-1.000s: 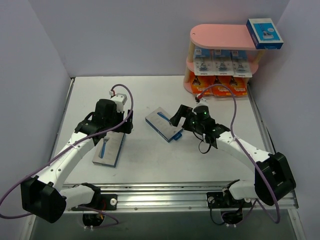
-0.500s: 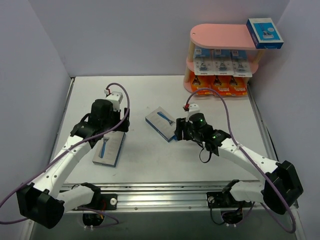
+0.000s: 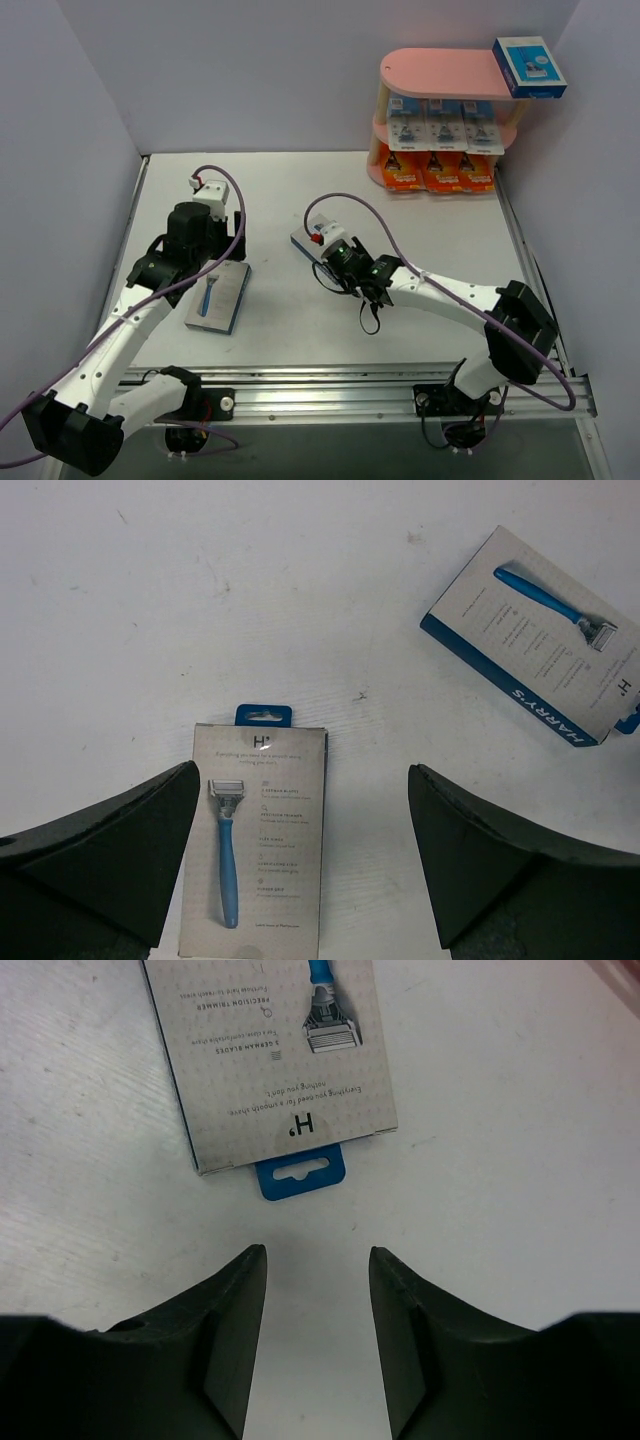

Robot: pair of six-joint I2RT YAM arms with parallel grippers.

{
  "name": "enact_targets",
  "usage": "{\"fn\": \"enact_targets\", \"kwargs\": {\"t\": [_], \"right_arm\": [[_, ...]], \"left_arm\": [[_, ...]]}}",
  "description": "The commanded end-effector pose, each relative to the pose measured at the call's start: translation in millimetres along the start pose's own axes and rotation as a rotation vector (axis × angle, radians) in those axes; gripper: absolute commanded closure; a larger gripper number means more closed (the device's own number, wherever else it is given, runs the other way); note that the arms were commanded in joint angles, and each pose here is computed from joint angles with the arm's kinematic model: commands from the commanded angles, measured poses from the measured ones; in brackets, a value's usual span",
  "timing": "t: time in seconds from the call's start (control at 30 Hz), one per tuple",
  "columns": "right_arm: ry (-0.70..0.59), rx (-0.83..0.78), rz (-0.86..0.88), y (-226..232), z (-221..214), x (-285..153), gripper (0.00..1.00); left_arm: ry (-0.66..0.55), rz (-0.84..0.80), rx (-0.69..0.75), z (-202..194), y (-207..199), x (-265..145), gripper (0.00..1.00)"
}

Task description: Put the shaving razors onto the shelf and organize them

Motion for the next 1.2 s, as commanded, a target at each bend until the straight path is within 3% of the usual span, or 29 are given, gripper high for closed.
{"fn": "enact_targets", "kwargs": {"t": [0.0, 0.2, 0.5, 1.17], "right_arm": [[0.020, -0.137, -0.110, -10.4, 8.4, -5.4, 0.59], [0.071, -0.301, -0.153, 17.1, -5.4, 4.2, 0.68], [0.106, -0.392, -0.249, 17.8, -14.4, 16.6, 0.73], [0.128, -0.497, -0.356, 27.3, -21.0, 39.0, 0.61]], "left_arm": [[-0.071, 0.023, -0.014, 18.0, 5.0, -4.4, 0.06], [-0.064, 0.007, -0.012, 16.9, 1.9, -3.5, 0.06], [-0.040, -0.009, -0.009, 13.1, -1.8, 0.9, 0.06], [-0.013, -0.026, -0.009, 9.1, -5.8, 5.5, 0.06]]}}
Point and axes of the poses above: each gripper's point midway between its finger pads, its own x axis out along the fingers, its own y axis along the line the jaws close on, z = x × y, the point moved 1 cm from there along -x, back along the fingers, and after that the axes turned 1 degree about -x, right-handed, at the moved point
